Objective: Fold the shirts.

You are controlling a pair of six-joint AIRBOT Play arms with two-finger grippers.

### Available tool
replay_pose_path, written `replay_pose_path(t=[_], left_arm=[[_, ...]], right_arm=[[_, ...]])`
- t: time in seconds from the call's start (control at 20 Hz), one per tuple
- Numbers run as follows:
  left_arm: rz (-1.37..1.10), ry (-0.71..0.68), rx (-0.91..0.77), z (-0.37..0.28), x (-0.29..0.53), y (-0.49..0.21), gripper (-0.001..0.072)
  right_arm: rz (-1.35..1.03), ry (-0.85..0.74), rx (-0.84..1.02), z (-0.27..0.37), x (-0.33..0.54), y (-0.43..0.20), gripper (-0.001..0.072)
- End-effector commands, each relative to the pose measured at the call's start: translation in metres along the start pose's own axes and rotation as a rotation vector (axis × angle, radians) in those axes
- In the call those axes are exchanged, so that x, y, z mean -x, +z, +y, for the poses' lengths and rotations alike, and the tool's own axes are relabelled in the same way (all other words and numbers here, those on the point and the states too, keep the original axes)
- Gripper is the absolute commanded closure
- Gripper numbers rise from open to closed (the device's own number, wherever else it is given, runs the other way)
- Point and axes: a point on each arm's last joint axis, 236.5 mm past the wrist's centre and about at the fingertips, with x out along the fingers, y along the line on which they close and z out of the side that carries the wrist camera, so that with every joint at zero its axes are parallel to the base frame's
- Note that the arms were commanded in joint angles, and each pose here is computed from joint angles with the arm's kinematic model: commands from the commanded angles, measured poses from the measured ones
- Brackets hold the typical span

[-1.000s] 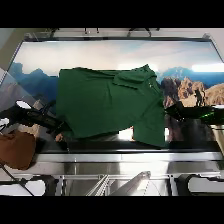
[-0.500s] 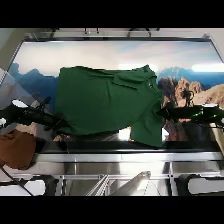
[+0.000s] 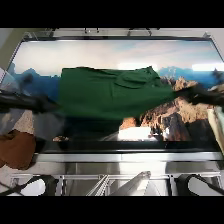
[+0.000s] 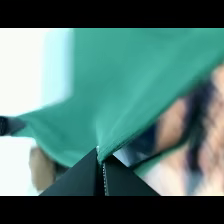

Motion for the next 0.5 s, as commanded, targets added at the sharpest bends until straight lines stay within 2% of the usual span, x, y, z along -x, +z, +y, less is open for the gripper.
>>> replay_pose_path(t=[0.0,0.1,0.2,0.35,0.45], left_arm=[[-0.288,-0.412,-0.452,-0.197,0.111,0.007,0.0679],[-0.488,-0.511,-0.724,-0.282,0.175,-0.014,0.0679],[-0.662,-0.544,-0.912,-0.339,0.226,-0.041,0.0679],[-0.828,-0.561,-1.031,-0.375,0.269,-0.065,0.0679],[-0.838,-0.627,-1.015,-0.373,0.282,-0.062,0.0678]], right_arm=[[-0.255,0.144,0.376,0.165,0.072,0.033,0.0698],[-0.406,0.184,0.577,0.25,0.106,0.033,0.0697],[-0.565,0.149,0.749,0.315,0.134,0.03,0.0698],[-0.749,0.106,0.917,0.385,0.16,0.022,0.0698],[-0.824,0.071,0.985,0.41,0.173,0.023,0.0698]])
